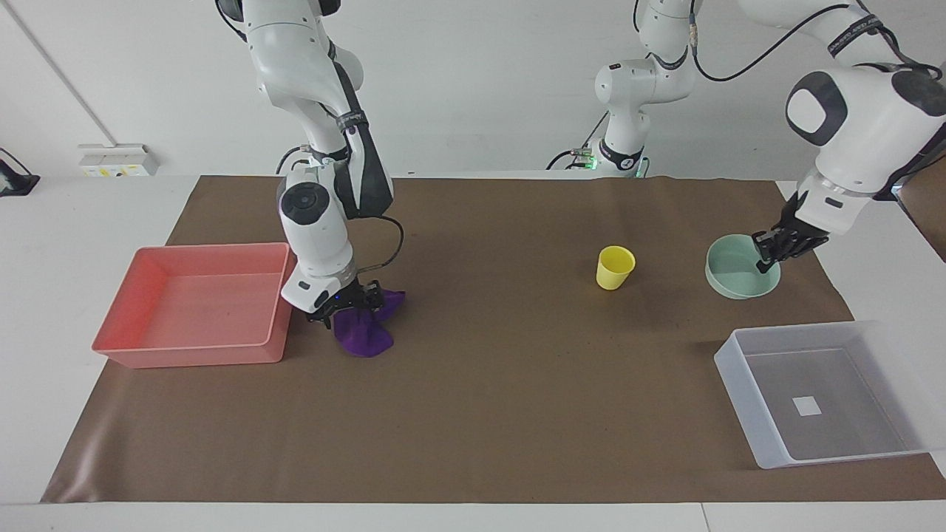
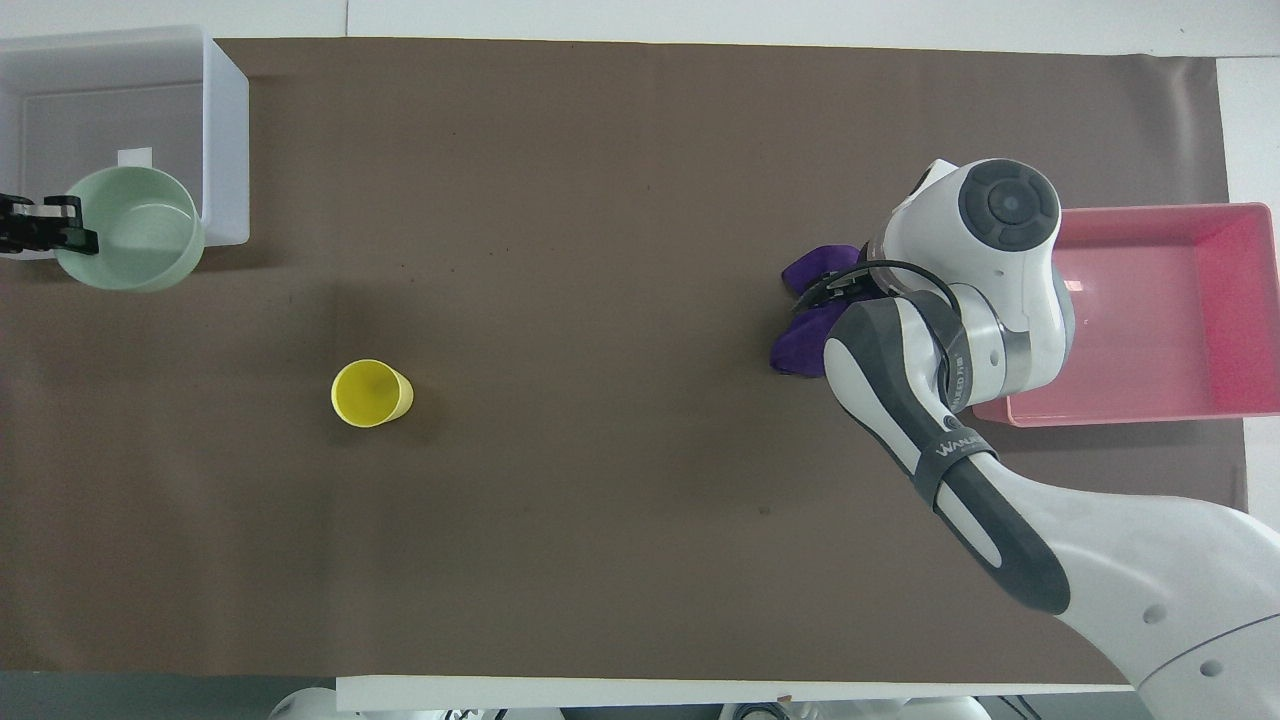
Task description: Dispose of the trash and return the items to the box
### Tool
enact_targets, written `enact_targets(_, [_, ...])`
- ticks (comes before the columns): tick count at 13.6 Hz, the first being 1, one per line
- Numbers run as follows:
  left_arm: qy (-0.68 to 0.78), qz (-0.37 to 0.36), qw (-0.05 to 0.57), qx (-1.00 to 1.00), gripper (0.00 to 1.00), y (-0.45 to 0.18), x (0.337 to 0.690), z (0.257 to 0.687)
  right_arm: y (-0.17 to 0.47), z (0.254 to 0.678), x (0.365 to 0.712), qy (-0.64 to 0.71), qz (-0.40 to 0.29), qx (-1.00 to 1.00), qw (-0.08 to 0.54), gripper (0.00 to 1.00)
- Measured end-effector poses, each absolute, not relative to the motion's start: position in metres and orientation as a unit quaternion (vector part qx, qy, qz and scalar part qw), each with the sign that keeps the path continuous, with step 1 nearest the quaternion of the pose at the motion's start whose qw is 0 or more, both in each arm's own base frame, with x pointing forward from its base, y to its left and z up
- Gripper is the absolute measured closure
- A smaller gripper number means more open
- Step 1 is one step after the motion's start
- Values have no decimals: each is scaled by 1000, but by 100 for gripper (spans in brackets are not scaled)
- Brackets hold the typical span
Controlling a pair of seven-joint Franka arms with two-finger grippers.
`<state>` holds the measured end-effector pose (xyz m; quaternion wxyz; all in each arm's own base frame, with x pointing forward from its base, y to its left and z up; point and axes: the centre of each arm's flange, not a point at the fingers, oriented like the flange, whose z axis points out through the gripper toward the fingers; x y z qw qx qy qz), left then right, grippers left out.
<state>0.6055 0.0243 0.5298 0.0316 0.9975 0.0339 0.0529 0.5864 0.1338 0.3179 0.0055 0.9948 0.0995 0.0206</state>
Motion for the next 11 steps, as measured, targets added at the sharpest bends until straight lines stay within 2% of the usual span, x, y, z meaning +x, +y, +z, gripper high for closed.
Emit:
enact_targets(1, [60, 65, 41, 995, 97, 52, 629, 516, 133, 313, 586, 98, 20, 995, 6, 6])
enact_targets(2, [79, 73, 43, 993, 97, 79, 653, 496, 132, 310, 585, 98, 19, 995, 6, 15])
enact_targets(5, [106, 111, 37, 987, 97, 123, 718, 417, 132, 309, 584, 97, 17, 995, 7, 56])
enact_targets(7, [97, 133, 27, 986, 97, 128, 735, 364, 132, 309, 584, 97, 17, 995, 7, 78])
enact_targets(8, [85, 145, 21, 986, 91, 131, 737, 344, 131, 310, 585, 96, 18, 995, 6, 89])
enact_targets(9, [80, 149, 18, 985, 81, 135, 737, 334, 130, 314, 586, 94, 21, 995, 6, 93])
enact_targets(11, [79, 151, 16, 985, 57, 147, 735, 344, 123, 333, 591, 87, 20, 996, 6, 93])
